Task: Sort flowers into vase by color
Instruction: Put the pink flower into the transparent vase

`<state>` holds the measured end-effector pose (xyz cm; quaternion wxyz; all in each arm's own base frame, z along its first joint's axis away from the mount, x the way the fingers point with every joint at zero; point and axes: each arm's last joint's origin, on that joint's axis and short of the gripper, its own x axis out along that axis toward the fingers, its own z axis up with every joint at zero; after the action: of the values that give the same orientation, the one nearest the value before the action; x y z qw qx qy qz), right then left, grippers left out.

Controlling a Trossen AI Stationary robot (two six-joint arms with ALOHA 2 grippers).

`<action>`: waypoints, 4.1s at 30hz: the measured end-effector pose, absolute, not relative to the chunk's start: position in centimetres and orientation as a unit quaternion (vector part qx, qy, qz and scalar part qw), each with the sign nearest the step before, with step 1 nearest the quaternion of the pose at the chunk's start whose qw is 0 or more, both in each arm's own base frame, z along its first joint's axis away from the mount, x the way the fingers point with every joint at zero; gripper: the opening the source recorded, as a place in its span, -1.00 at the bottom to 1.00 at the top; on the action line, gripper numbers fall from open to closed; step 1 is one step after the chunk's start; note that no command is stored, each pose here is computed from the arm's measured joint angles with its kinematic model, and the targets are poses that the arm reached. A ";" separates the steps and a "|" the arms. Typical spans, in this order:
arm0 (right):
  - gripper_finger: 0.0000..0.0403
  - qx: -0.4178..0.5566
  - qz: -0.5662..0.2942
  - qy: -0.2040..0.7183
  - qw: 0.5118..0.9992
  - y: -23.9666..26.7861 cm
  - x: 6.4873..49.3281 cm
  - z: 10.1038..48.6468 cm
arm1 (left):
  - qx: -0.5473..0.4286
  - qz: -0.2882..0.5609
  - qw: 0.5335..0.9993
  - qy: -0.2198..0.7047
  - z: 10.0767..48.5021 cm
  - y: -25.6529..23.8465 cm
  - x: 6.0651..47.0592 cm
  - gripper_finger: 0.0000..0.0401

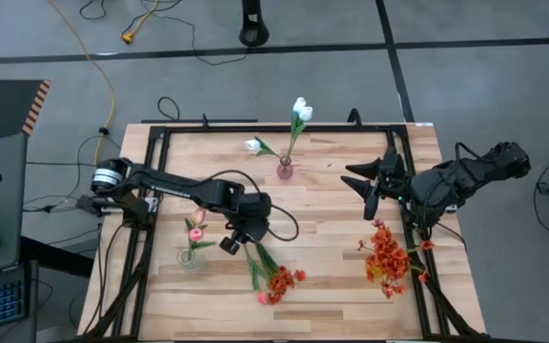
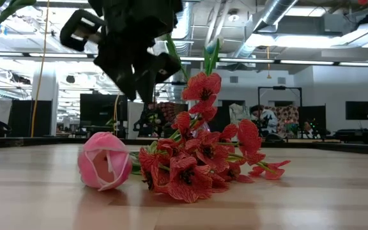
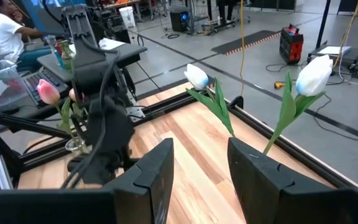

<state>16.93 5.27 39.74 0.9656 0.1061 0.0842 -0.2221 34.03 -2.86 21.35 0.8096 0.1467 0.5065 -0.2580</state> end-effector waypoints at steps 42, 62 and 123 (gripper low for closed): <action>-0.12 0.106 -0.221 0.085 0.966 5.3 16.9 39.7 | 0.291 -0.351 0.753 0.474 18.3 -2.8 35.3 -0.44; -0.12 0.106 -0.222 0.085 0.966 5.3 16.9 39.7 | 0.281 -0.377 0.759 0.451 15.7 -2.4 34.3 -0.44; -0.12 0.109 -0.172 0.103 0.974 2.0 18.7 39.9 | 0.271 -0.353 0.737 0.508 14.9 -4.0 33.1 -1.00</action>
<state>18.70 1.96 39.86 0.9737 0.1088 0.1026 -0.1716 33.12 -4.01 14.89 0.7371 0.2712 0.5082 -0.3533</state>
